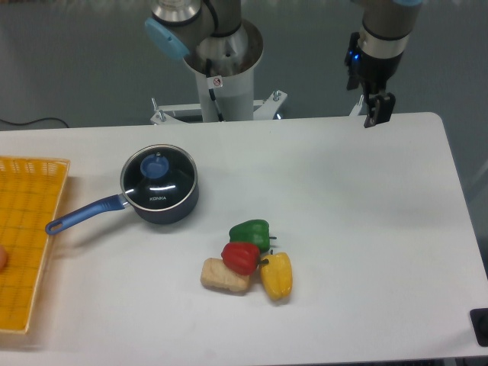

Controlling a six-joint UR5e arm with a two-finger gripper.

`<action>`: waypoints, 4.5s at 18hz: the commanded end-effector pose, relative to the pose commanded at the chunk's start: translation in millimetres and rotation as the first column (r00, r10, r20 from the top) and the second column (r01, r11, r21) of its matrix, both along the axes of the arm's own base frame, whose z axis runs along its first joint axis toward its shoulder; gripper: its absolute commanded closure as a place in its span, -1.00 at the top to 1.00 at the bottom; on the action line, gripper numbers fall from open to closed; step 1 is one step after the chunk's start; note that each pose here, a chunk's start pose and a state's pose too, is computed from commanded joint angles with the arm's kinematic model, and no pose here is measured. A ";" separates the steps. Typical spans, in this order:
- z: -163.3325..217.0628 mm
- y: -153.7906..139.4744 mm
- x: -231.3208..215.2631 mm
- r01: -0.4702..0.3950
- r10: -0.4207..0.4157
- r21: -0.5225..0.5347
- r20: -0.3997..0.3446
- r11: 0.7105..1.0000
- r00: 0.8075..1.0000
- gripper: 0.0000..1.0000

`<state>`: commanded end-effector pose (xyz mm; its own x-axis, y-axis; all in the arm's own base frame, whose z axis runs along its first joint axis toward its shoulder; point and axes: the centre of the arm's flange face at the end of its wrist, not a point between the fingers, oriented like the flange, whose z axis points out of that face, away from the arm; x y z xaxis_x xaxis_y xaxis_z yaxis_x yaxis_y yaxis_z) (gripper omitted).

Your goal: Open the lid

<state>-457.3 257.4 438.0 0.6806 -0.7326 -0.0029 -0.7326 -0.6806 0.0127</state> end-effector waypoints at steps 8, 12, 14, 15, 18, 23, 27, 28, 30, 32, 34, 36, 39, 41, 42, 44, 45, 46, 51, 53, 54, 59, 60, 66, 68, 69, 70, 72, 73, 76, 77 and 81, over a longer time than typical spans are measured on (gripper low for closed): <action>-3.2 8.8 7.3 -0.030 0.031 -0.007 0.007 1.000 1.000 1.00; -26.1 5.1 15.7 -0.075 0.075 -0.010 0.048 0.997 0.996 1.00; -25.2 6.8 17.1 -0.072 0.072 -0.012 0.044 0.997 0.996 1.00; -25.3 7.1 16.7 -0.082 0.083 -0.011 0.045 0.997 0.996 1.00; -28.2 16.5 22.6 -0.149 0.150 -0.018 0.054 0.989 0.987 1.00; -32.2 56.2 49.2 -0.239 0.240 -0.031 0.057 0.971 0.969 1.00; -41.3 106.4 93.7 -0.379 0.382 -0.058 0.057 0.923 0.922 1.00; -44.8 115.3 103.6 -0.386 0.390 -0.062 0.062 0.920 0.919 1.00; -47.5 127.8 122.4 -0.365 0.369 -0.066 0.065 0.929 0.927 1.00; -47.3 139.1 136.4 -0.406 0.410 -0.066 0.064 0.912 0.910 1.00; -46.3 149.5 149.5 -0.427 0.431 -0.063 0.060 0.902 0.900 1.00; -44.7 159.2 163.2 -0.417 0.420 -0.053 0.074 0.907 0.904 1.00; -55.0 170.6 187.2 -0.384 0.389 -0.071 0.076 0.921 0.918 1.00; -55.1 179.7 196.5 -0.299 0.304 -0.072 0.068 0.951 0.950 1.00; -55.8 183.7 199.9 -0.255 0.260 -0.070 0.071 0.964 0.963 1.00; -60.3 194.4 215.0 -0.180 0.186 -0.075 0.080 0.981 0.979 1.00; -59.8 201.5 222.6 -0.138 0.143 -0.074 0.079 0.988 0.987 1.00; -57.3 206.5 226.7 -0.102 0.108 -0.072 0.075 0.992 0.991 1.00; -78.3 235.9 261.7 0.068 -0.060 -0.127 0.065 0.990 0.996 1.00; -87.2 250.5 277.1 0.112 -0.108 -0.141 0.039 0.984 0.993 1.00; -90.5 259.7 291.8 0.143 -0.141 -0.132 0.026 0.981 0.990 1.00; -86.7 271.1 322.0 0.184 -0.188 -0.069 -0.056 0.980 0.981 1.00; -83.5 271.4 328.2 0.193 -0.197 -0.065 -0.060 0.979 0.979 1.00; -64.6 248.6 342.5 0.178 -0.182 -0.047 -0.102 0.983 0.978 1.00; -65.3 243.2 341.8 0.175 -0.183 -0.068 -0.124 0.982 0.975 1.00; -66.4 243.0 340.9 0.173 -0.182 -0.073 -0.131 0.982 0.975 1.00; -68.5 243.3 340.5 0.173 -0.182 -0.076 -0.131 0.982 0.975 1.00; -72.6 244.1 341.0 0.174 -0.184 -0.085 -0.134 0.981 0.974 1.00; -73.8 245.9 346.1 0.184 -0.194 -0.082 -0.145 0.980 0.970 1.00; -86.0 243.0 354.1 0.168 -0.175 -0.053 -0.185 0.984 0.967 1.00; -90.3 243.2 359.4 0.174 -0.182 -0.059 -0.195 0.983 0.964 1.00; -97.0 240.4 362.3 0.164 -0.178 -0.078 -0.219 0.983 0.959 1.00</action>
